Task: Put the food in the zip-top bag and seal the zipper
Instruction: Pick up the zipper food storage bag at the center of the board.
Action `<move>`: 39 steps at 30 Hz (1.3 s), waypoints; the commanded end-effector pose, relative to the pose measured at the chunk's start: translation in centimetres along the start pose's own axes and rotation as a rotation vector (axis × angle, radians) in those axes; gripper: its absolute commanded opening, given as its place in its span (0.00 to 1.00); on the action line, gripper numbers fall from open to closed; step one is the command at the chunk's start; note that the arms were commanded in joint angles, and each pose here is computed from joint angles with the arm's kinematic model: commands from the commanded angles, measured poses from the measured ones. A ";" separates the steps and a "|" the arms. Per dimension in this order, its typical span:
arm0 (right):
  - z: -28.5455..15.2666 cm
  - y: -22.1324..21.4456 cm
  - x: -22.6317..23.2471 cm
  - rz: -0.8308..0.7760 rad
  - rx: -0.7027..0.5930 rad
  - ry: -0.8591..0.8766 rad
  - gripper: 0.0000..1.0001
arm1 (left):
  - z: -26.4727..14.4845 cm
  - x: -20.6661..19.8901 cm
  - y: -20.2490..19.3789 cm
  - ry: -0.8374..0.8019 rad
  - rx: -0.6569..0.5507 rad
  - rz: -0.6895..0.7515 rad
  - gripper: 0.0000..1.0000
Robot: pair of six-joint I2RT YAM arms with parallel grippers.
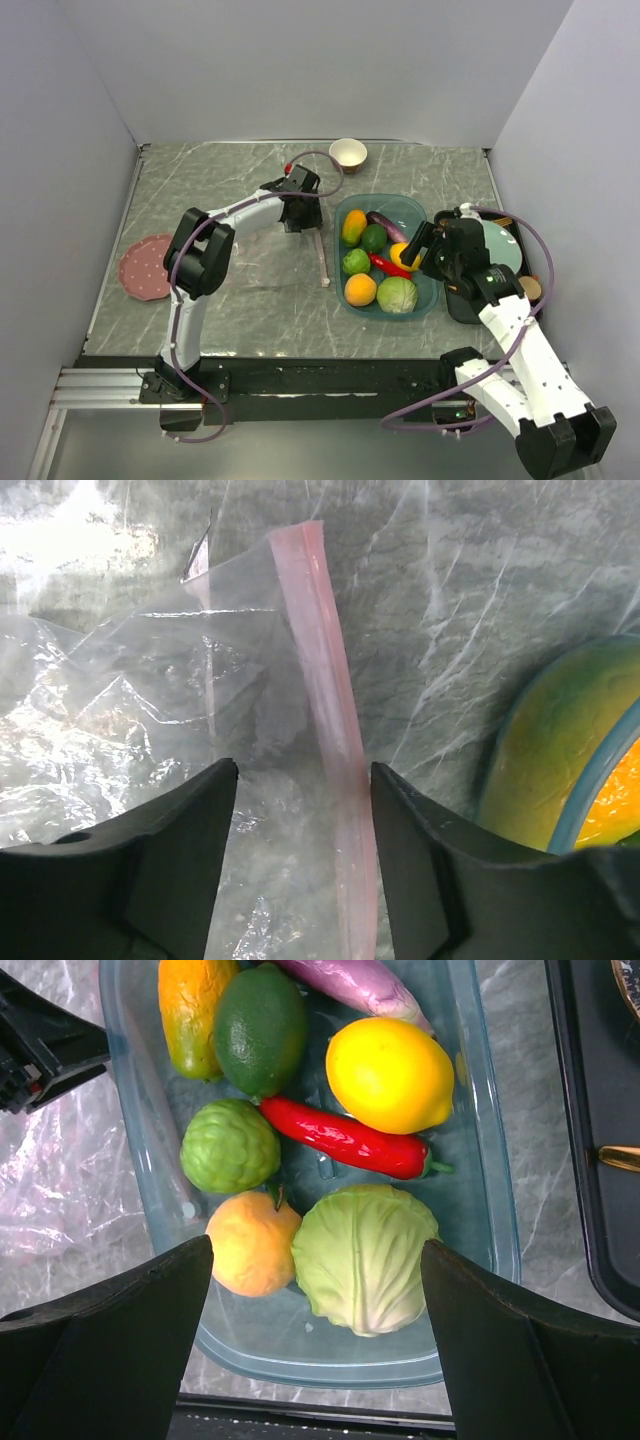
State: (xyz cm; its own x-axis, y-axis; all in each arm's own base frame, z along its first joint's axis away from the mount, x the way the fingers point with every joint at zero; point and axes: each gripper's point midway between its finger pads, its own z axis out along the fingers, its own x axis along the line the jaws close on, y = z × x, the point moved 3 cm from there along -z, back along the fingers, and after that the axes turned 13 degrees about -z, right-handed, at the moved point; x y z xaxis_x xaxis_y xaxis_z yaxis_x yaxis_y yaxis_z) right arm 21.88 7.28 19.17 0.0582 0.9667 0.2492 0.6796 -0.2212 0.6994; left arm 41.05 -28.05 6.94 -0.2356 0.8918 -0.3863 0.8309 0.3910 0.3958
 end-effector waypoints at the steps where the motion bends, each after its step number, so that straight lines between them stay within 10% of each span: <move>1: -0.5 2.1 1.2 -0.008 -0.064 0.047 0.91 | -2.4 -0.9 1.2 -0.038 -0.058 0.013 0.55; 7: 0.1 2.3 2.5 0.007 -0.045 0.114 0.90 | -4.0 -1.0 1.3 -0.066 -0.067 0.039 0.26; 20: 1.4 1.3 5.2 -0.008 0.010 0.271 0.88 | -8.9 -0.8 1.2 -0.134 -0.085 0.066 0.02; 39: 5.5 0.5 19.1 -0.099 0.143 0.636 0.72 | -16.6 -0.6 0.8 -0.286 -0.135 0.085 0.06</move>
State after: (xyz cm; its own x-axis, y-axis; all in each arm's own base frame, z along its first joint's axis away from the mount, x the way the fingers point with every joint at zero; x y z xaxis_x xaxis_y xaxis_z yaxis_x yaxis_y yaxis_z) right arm 26.08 23.45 18.08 -0.3569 0.7838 0.5081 0.7907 -0.0362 0.6112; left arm 34.10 -24.38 19.32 -0.0608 0.8482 -0.5262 0.7763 0.3715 0.5092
